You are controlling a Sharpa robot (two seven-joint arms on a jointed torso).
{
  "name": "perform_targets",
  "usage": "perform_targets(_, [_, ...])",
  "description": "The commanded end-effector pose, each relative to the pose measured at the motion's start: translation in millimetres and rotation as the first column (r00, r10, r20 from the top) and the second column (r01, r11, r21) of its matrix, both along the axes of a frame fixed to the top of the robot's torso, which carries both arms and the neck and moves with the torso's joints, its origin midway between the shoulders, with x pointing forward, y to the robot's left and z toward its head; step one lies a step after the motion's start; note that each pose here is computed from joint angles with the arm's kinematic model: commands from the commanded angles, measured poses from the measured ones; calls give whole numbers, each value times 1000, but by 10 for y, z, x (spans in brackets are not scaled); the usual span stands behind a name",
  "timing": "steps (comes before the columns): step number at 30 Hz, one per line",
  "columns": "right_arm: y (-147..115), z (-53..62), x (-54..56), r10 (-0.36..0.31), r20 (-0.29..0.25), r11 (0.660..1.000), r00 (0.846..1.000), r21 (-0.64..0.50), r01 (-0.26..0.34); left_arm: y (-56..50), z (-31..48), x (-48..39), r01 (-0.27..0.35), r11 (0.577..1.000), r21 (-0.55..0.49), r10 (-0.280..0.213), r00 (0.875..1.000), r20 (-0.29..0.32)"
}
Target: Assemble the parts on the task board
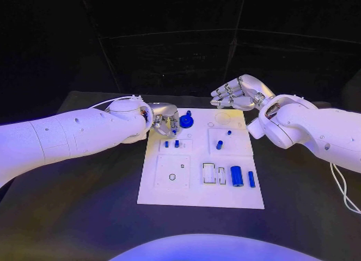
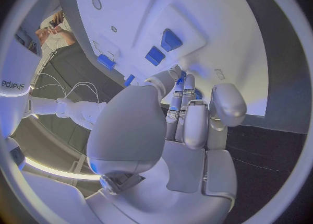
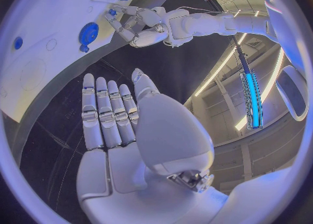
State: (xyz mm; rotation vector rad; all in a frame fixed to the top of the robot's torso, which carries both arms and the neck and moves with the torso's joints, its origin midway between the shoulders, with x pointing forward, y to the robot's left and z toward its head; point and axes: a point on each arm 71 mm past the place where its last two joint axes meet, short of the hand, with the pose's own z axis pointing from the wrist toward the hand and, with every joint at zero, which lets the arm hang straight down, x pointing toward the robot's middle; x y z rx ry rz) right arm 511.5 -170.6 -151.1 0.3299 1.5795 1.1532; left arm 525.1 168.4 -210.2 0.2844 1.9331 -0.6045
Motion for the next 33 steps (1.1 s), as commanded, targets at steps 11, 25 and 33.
perform_targets(11, [8, 12, -6, 13, -1, 1000, 1000, 2, -13, 16, -8, 3, -11, 1000, 12, 11, 1000, -14])
perform_targets(25, [-76, -9, 23, -8, -4, 999, 1000, -34, 7, 127, 16, -15, -32, 999, -5, 32, 999, 12])
perform_targets(33, [-286, -56, 86, -34, 16, 987, 999, -156, 36, 350, 54, -37, -81, 996, -41, 83, 996, 32])
